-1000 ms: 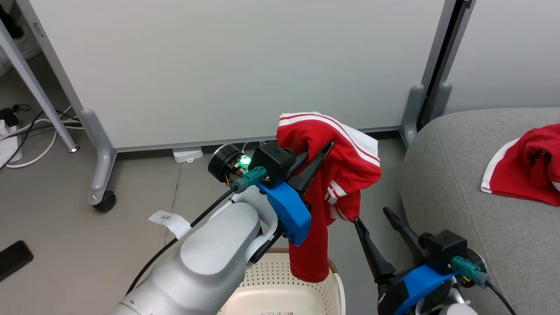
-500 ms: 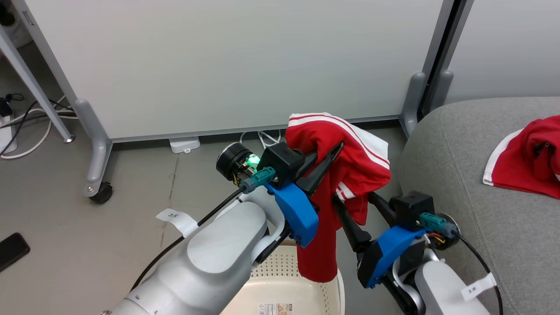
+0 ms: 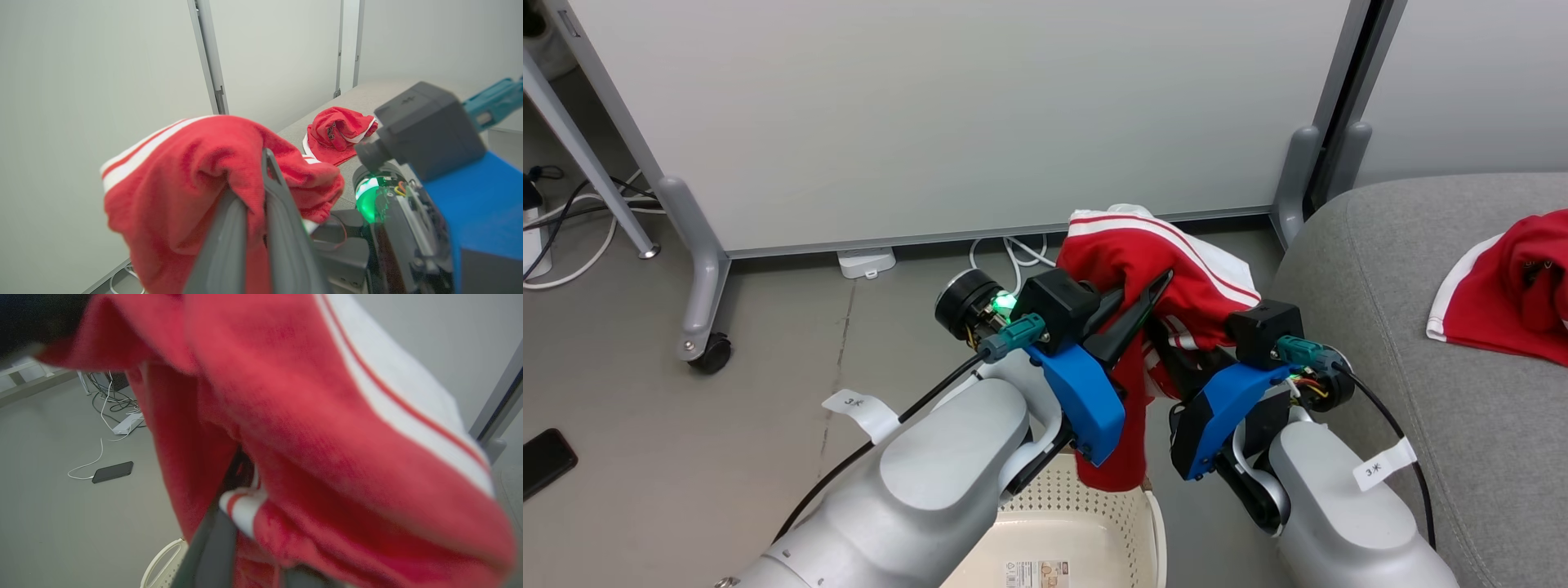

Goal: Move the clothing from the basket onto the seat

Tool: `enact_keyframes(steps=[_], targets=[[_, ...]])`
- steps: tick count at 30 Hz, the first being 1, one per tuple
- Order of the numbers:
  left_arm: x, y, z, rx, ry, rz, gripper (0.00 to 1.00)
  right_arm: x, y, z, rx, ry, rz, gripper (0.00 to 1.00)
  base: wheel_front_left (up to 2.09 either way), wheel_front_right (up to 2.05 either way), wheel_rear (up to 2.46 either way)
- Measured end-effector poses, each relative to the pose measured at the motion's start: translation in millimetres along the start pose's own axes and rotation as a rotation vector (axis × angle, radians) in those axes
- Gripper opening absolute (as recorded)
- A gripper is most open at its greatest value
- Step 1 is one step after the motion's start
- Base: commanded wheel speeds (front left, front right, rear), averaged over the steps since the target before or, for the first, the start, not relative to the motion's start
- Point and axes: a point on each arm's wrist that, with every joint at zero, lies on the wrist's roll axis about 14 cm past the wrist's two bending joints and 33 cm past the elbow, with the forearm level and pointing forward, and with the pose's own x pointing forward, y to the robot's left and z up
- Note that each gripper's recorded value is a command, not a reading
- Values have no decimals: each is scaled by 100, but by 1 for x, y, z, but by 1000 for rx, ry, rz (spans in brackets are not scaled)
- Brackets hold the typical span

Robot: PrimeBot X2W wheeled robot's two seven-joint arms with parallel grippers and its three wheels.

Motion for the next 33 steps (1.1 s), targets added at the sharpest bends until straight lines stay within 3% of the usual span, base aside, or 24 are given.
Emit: enact_keyframes(steps=[9,10,12,26,33], targets=[[-1,2,-2,1,8,8,0,-1,-5,-1,14,-11,-14,0,0,0,0],[0,2,-2,1,9,8,26,-1,-5,-2,13,-11,-14,0,0,0,0],[0,1,-1,2,10,9,100,-2,-6,-2,14,-12,-16,0,0,0,0],[-4,5,-5,-18,14,34,100,-6,-10,-4,23,-17,-32,0,0,0,0],[-25,23,-13,-83,-18,136,100,-6,-12,-1,14,-34,-37,0,0,0,0]])
